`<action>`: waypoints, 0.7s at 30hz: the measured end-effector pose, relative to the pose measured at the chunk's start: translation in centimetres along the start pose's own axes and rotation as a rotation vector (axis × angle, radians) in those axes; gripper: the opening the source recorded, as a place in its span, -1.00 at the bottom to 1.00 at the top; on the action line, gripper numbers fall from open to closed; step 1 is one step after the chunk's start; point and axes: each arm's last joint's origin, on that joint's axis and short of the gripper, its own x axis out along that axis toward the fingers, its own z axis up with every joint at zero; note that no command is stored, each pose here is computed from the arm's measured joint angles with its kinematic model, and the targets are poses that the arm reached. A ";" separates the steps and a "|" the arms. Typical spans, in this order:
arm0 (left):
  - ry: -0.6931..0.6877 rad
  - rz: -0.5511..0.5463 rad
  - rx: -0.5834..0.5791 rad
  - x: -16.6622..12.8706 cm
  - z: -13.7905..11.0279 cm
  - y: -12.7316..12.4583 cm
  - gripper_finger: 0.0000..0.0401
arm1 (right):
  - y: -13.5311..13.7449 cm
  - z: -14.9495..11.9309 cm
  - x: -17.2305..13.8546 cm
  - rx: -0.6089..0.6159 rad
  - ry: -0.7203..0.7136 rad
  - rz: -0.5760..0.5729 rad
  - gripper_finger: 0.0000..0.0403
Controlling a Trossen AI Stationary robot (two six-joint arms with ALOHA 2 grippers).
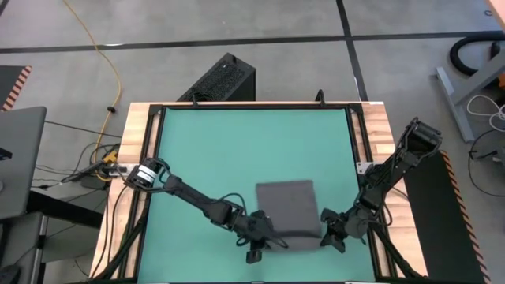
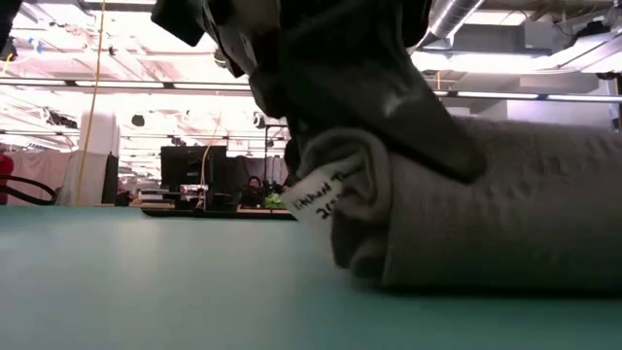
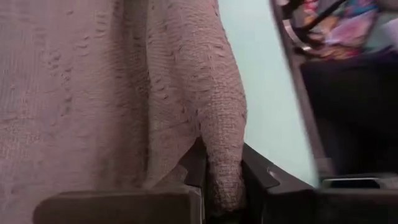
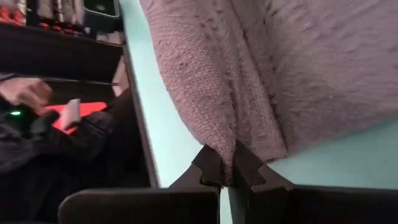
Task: Roll towel
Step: Roll the gray towel
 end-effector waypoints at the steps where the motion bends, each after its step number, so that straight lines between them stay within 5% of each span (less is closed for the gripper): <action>1: 0.020 -0.015 -0.031 0.0 -0.1 0.1 -0.85 | 0.3 -0.1 0.0 0.001 0.003 0.012 -0.89; 5: 0.079 -0.060 -0.148 0.1 -0.8 0.6 -0.85 | 1.5 -0.1 0.1 -0.022 -0.005 0.047 -0.78; 15: 0.158 -0.051 -0.387 0.0 -1.8 2.5 -0.85 | 3.5 0.4 0.2 -0.357 0.093 0.096 -0.09; 21: 0.170 -0.069 -0.445 -0.2 -1.1 4.0 -0.85 | 7.3 -0.1 -0.2 -0.564 -0.021 0.133 0.07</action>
